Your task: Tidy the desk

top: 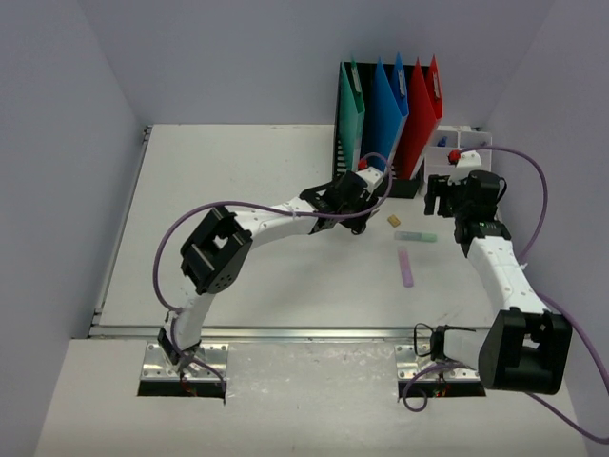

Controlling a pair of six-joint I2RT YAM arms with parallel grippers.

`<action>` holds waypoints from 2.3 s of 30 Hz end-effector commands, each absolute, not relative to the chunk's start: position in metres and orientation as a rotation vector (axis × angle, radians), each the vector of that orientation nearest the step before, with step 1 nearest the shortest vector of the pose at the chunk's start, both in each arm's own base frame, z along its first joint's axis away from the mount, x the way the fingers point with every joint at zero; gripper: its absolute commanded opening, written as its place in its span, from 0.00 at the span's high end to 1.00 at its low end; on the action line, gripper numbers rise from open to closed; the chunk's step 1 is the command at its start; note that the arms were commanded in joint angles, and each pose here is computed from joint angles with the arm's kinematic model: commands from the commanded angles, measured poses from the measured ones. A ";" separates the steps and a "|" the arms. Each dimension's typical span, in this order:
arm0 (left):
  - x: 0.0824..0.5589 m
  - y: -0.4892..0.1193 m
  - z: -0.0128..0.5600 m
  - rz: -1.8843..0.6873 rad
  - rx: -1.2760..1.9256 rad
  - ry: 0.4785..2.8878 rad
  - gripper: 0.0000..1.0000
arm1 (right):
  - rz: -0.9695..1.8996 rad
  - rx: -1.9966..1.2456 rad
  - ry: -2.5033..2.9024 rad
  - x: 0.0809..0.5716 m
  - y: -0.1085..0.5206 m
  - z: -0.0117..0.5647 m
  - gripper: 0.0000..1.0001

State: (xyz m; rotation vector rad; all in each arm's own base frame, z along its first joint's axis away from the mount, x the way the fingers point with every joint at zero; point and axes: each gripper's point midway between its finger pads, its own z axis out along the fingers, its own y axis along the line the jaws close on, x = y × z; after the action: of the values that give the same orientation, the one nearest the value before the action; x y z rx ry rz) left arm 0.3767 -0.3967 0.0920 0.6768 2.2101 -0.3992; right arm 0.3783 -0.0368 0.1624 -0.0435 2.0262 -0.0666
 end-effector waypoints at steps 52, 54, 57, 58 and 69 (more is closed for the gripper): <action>0.277 -0.417 0.137 -1.184 0.686 2.570 1.00 | 0.218 -1.716 1.108 0.229 0.147 0.159 0.49; 0.277 -0.417 0.136 -1.201 0.673 2.579 1.00 | 0.242 -1.733 1.149 0.228 0.150 0.151 0.49; 0.276 -0.417 0.137 -1.226 0.657 2.589 1.00 | 0.270 -1.763 1.168 0.226 0.157 0.144 0.50; 0.275 -0.417 0.137 -1.230 0.657 2.591 1.00 | 0.274 -1.776 1.160 0.225 0.161 0.143 0.51; 0.274 -0.418 0.137 -1.259 0.644 2.604 1.00 | 0.177 -1.898 1.182 0.243 0.172 0.126 0.60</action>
State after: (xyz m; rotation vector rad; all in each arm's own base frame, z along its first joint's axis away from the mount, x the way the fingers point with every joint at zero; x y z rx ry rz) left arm 0.2684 -0.4152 0.1209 0.6660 2.6372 -1.2016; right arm 0.2207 0.1685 0.1122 -1.8764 1.2091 0.3015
